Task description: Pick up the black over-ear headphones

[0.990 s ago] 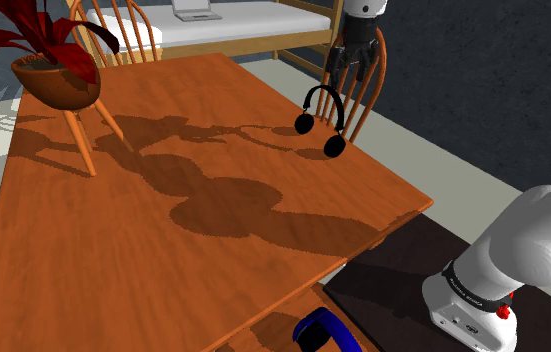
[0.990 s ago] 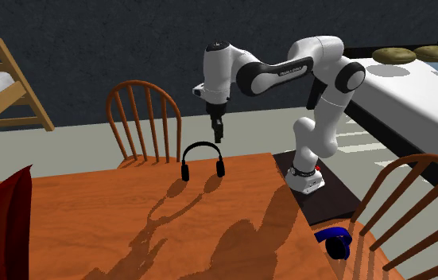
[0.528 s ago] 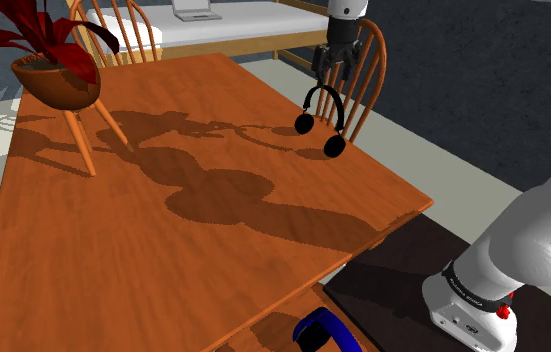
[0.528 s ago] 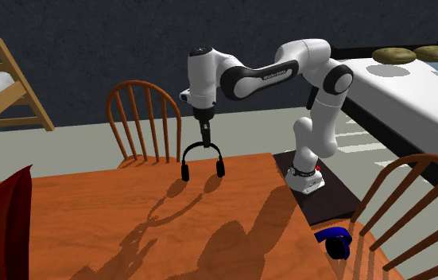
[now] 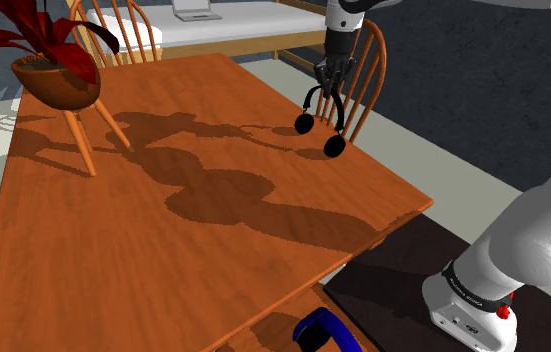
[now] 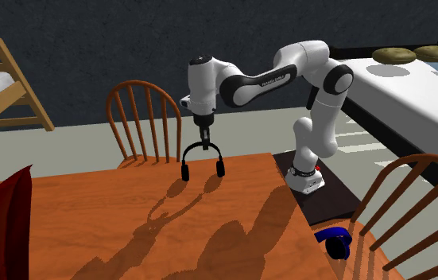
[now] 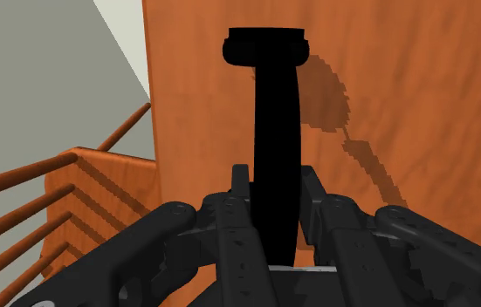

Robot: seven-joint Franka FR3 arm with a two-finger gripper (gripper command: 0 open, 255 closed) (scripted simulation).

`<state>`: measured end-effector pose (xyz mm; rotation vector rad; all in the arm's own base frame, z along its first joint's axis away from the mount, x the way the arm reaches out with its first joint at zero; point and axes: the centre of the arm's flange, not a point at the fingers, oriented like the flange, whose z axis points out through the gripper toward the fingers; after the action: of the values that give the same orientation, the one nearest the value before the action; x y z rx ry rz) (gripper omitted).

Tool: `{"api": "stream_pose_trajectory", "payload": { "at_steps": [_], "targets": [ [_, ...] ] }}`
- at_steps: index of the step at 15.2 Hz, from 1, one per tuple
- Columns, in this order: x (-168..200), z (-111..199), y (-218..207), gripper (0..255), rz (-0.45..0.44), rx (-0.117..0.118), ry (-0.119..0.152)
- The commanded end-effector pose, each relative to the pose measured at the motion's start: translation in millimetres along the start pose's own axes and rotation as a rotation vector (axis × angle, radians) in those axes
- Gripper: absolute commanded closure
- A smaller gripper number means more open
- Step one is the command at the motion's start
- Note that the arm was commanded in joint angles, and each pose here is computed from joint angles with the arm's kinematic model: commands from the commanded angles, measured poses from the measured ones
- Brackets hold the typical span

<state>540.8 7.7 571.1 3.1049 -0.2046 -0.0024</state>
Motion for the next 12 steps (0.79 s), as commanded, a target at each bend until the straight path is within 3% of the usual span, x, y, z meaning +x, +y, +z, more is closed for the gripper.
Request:
{"api": "stream_pose_trajectory", "payload": {
  "at_steps": [1,7,12],
  "targets": [
    [0.0,0.2,0.0,255,0.000,0.000,0.000],
    [0.0,0.7,-0.1,255,0.000,0.000,0.000],
    [0.0,-25.7,0.7,255,0.000,0.000,0.000]
  ]
}}
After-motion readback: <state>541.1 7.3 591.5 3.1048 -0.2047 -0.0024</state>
